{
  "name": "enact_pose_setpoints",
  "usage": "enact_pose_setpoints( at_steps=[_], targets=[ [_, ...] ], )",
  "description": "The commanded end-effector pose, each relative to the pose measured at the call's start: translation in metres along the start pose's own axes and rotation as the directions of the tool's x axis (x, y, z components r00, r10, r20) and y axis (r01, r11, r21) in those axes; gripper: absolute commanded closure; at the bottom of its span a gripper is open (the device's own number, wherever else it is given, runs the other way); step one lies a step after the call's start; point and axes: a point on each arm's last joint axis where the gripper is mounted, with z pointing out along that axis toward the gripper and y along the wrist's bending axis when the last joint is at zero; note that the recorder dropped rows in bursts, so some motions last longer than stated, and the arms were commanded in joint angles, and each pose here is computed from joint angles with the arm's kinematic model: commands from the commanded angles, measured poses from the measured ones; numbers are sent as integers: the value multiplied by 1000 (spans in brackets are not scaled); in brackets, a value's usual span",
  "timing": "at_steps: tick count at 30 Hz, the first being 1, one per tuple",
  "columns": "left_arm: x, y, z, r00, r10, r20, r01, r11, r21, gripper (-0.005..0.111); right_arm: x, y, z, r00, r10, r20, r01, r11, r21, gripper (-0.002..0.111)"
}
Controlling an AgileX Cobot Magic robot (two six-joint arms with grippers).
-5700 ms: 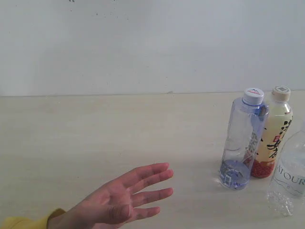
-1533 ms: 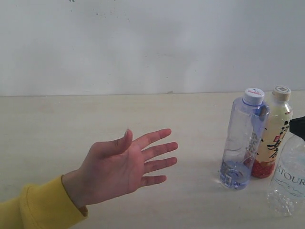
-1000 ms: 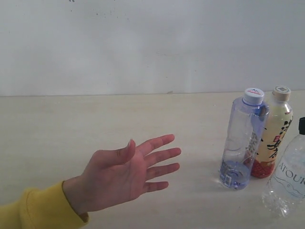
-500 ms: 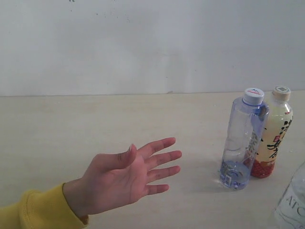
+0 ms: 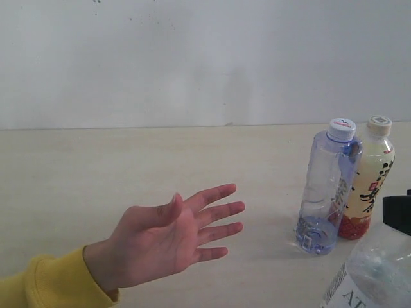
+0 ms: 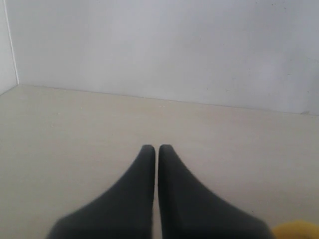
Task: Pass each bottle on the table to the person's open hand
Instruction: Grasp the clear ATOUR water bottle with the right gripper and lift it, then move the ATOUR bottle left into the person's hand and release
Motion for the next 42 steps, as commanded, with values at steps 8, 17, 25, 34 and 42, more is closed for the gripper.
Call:
enact_pose_setpoints(
  at_steps=[8, 17, 25, 34, 42],
  targets=[
    [-1, 0, 0, 1000, -1, 6, 1, 1000, -2, 103, -6, 10, -1, 998, -37, 60, 43, 993, -106, 109],
    [-1, 0, 0, 1000, -1, 6, 1, 1000, -2, 103, -10, 7, 13, 999, -28, 38, 35, 977, -210, 109],
    [-1, 0, 0, 1000, -1, 6, 1, 1000, -2, 103, -8, 27, 49, 996, -91, -12, 83, 953, -291, 109],
    [-1, 0, 0, 1000, -1, 6, 1, 1000, -2, 103, -20, 91, 118, 950, -312, -6, 295, 905, -307, 109],
    [-1, 0, 0, 1000, -1, 6, 1, 1000, -2, 103, -37, 90, 162, 932, -362, 5, 358, 919, -165, 109]
  ],
)
